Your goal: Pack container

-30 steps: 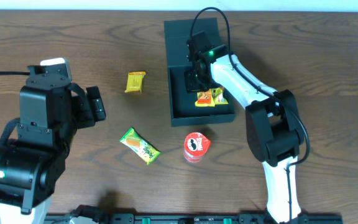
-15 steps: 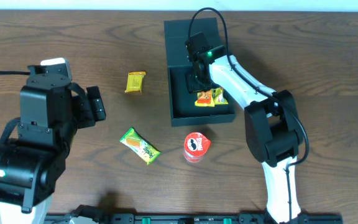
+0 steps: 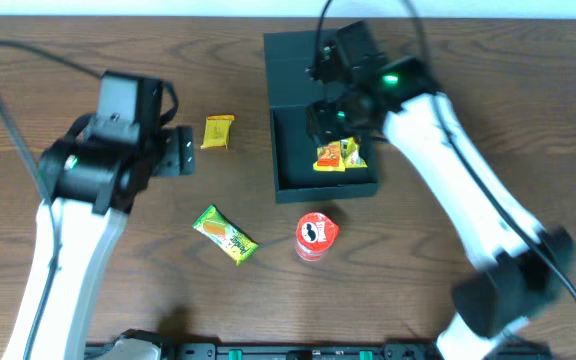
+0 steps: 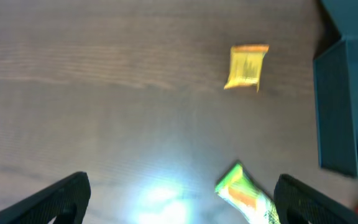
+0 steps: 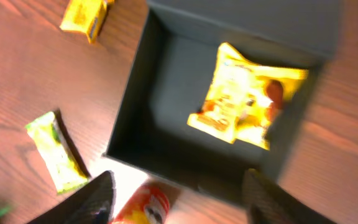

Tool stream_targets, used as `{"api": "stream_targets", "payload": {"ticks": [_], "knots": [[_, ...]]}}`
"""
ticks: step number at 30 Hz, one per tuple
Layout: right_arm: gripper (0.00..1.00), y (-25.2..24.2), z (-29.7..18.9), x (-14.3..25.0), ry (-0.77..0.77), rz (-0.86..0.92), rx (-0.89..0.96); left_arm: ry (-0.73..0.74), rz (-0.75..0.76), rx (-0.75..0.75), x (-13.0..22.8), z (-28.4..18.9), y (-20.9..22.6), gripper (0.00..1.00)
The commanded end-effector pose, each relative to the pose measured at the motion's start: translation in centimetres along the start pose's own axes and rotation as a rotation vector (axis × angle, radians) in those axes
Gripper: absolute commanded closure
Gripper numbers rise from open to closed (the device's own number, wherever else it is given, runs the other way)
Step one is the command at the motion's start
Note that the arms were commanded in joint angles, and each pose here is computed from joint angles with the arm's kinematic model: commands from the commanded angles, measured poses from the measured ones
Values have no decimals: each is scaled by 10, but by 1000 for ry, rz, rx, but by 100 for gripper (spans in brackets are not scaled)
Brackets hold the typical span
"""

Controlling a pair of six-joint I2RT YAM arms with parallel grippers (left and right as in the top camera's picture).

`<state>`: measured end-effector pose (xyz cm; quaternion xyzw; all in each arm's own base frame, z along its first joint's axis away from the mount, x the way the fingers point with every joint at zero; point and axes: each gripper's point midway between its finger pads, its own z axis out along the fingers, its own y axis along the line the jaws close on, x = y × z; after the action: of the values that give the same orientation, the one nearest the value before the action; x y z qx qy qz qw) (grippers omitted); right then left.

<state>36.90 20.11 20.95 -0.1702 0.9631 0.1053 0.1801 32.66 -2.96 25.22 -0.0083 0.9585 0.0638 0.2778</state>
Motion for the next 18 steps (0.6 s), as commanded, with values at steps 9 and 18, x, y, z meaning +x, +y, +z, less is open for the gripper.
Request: {"api": "stream_targets", "payload": {"ticks": [9,18], "knots": [[1,-69,-64,58,122,65,231,-33,100,162,-56,124,-68,1],[1,-98,-71,68,152,159,260,27,122,159,-45,205,-87,6]]}}
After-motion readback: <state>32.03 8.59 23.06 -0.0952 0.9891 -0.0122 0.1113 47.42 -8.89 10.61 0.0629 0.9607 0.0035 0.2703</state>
